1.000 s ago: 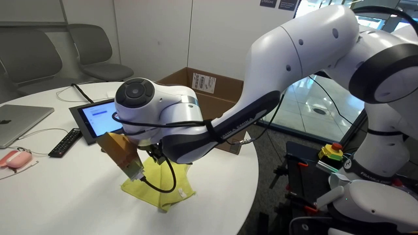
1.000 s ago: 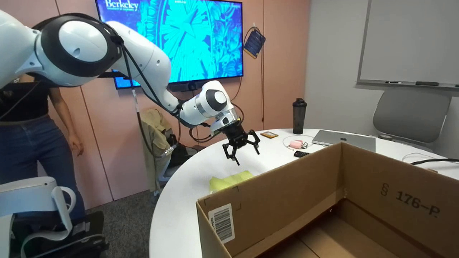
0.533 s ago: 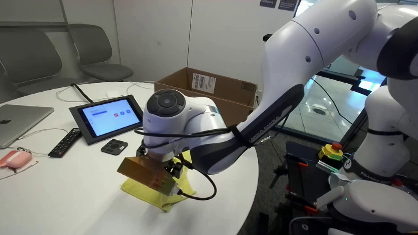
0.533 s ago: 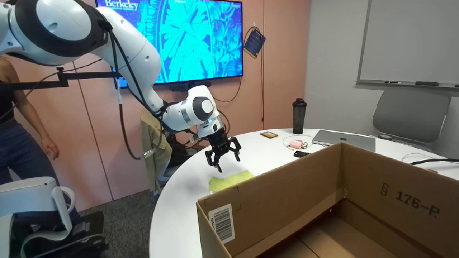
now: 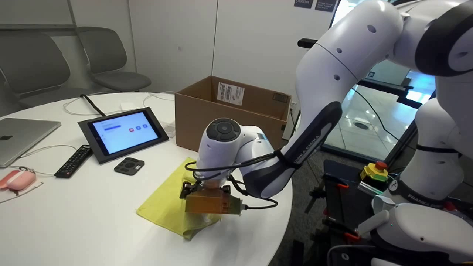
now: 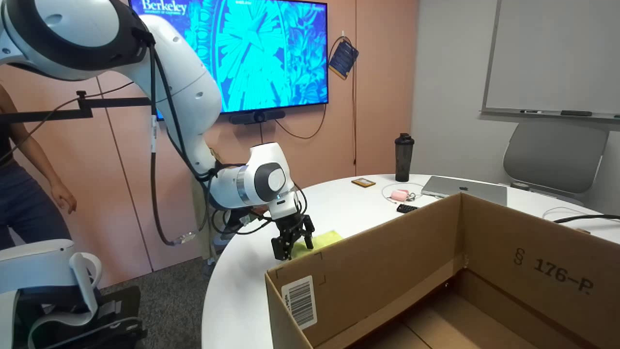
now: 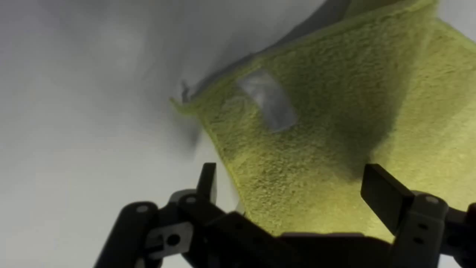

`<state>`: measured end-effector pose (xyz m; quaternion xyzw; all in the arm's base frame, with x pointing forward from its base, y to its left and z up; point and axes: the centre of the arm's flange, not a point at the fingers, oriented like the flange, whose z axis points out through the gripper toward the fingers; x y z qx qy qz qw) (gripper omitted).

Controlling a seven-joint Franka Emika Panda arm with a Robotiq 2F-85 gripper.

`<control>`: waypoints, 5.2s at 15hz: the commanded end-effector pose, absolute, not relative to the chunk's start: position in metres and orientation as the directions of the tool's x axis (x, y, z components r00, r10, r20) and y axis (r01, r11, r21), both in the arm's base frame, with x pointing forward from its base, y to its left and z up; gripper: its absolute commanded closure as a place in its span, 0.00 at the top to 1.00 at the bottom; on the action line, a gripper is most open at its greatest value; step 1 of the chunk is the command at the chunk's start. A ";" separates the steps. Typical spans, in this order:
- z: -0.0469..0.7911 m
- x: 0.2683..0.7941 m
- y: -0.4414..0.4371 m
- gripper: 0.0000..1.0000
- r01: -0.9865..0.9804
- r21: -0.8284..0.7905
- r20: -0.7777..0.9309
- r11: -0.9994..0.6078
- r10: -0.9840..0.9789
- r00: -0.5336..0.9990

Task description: Place the green marker on the yellow towel, fold the towel from bottom to top then left to right and right to left, pick up the towel and put it inside the brown box

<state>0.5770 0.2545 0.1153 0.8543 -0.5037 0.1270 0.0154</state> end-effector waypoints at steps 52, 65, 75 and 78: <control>0.081 0.575 0.254 1.00 0.549 -0.010 -0.042 -0.836 0.549 0.835; 0.098 0.587 0.254 0.12 0.486 -0.036 -0.062 -0.873 0.487 0.871; 0.140 0.609 0.267 0.15 0.364 0.061 0.021 -0.929 0.366 0.930; 0.156 0.629 0.277 0.14 0.304 0.098 0.052 -0.948 0.310 0.949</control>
